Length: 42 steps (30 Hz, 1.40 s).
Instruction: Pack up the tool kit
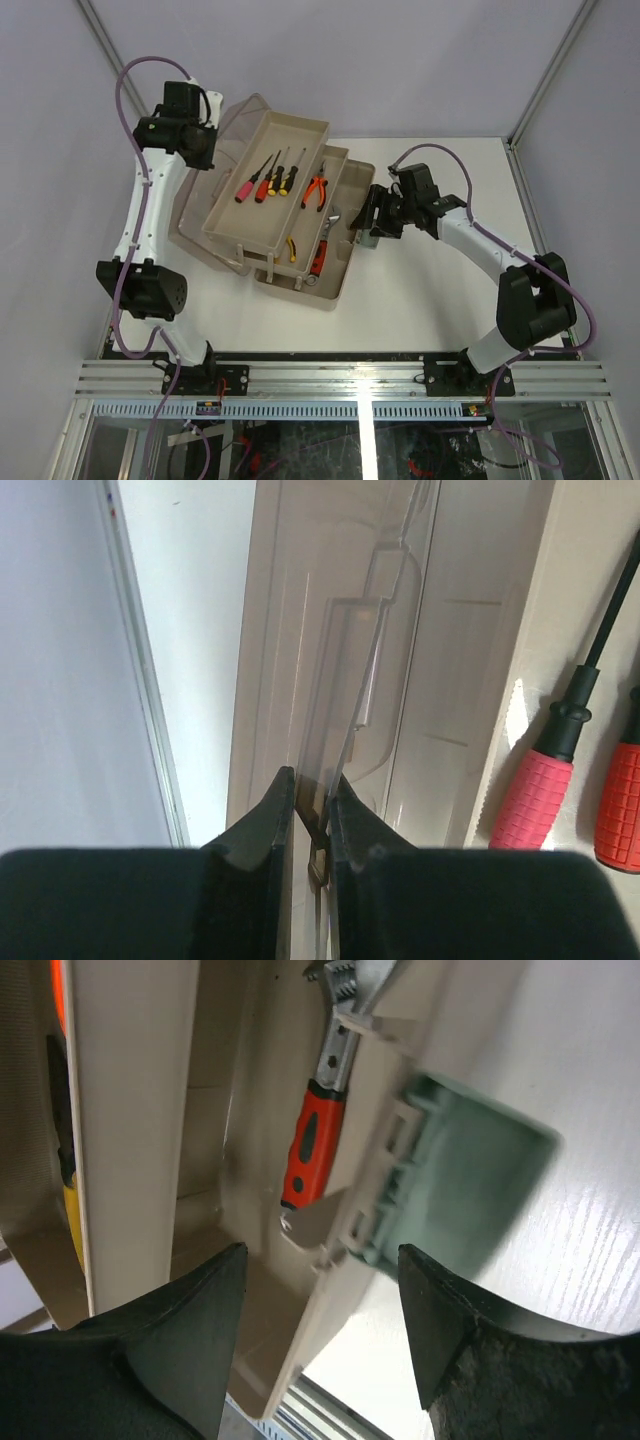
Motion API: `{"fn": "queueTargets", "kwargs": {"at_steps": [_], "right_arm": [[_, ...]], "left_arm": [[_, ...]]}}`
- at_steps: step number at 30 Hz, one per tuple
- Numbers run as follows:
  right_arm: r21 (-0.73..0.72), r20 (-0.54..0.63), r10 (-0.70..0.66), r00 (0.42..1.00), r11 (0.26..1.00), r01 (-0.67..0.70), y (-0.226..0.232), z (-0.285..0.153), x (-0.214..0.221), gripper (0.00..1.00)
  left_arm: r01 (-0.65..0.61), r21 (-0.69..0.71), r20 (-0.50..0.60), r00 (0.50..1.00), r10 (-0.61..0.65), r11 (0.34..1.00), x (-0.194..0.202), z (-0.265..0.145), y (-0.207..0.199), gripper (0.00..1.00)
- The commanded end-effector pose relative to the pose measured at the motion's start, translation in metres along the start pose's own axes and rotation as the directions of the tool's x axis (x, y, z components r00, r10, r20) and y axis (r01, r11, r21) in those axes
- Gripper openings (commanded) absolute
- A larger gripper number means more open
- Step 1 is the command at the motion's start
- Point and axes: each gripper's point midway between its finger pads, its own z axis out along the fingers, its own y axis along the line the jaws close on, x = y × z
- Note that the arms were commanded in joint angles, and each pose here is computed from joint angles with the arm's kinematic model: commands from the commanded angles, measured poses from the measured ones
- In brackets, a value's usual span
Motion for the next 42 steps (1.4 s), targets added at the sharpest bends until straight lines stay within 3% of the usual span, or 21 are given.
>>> {"fn": "queueTargets", "kwargs": {"at_steps": [1, 6, 10, 15, 20, 22, 26, 30, 36, 42], "right_arm": [[0.007, -0.034, 0.005, 0.999, 1.000, -0.005, -0.002, 0.014, 0.010, 0.68], [0.048, -0.095, 0.020, 0.995, 0.999, -0.015, -0.020, 0.028, 0.026, 0.68], [-0.017, -0.102, 0.032, 0.994, 0.999, -0.034, -0.015, 0.034, 0.032, 0.69], [-0.112, -0.048, 0.043, 0.998, 0.993, -0.048, 0.005, 0.029, 0.023, 0.73], [0.039, 0.111, -0.021, 0.994, 0.999, 0.017, -0.005, 0.000, -0.008, 0.71], [0.101, 0.165, -0.047, 0.985, 0.994, 0.030, -0.010, -0.014, -0.022, 0.63], [0.155, 0.228, -0.049, 0.972, 0.988, 0.014, -0.020, -0.028, -0.044, 0.28], [0.239, 0.278, -0.038, 0.960, 0.970, -0.031, -0.045, -0.032, -0.062, 0.13], [0.319, 0.169, 0.028, 0.985, 0.944, -0.081, -0.104, 0.021, -0.073, 0.01], [0.182, 0.123, 0.074, 0.990, 0.979, -0.095, -0.089, 0.068, -0.084, 0.00]], "left_arm": [[0.056, 0.086, 0.369, 0.926, -0.084, 0.995, -0.084, -0.064, -0.030, 0.00], [0.040, 0.073, 0.396, 0.916, -0.066, 0.997, -0.093, -0.070, -0.037, 0.00], [0.027, 0.072, 0.406, 0.912, -0.054, 0.997, -0.095, -0.075, -0.040, 0.00], [0.001, 0.070, 0.423, 0.905, -0.031, 0.998, -0.099, -0.083, -0.050, 0.00], [-0.014, 0.057, 0.429, 0.903, -0.011, 0.998, -0.100, -0.085, -0.056, 0.00], [-0.015, 0.051, 0.429, 0.903, -0.008, 0.999, -0.100, -0.086, -0.055, 0.00], [-0.013, 0.043, 0.438, 0.899, -0.007, 0.999, -0.103, -0.088, -0.054, 0.00], [-0.015, 0.034, 0.449, 0.894, -0.002, 0.999, -0.105, -0.093, -0.054, 0.00], [-0.033, 0.023, 0.468, 0.884, 0.018, 0.999, -0.109, -0.102, -0.059, 0.00], [-0.069, 0.004, 0.488, 0.871, 0.058, 0.998, -0.113, -0.111, -0.073, 0.00]]}}
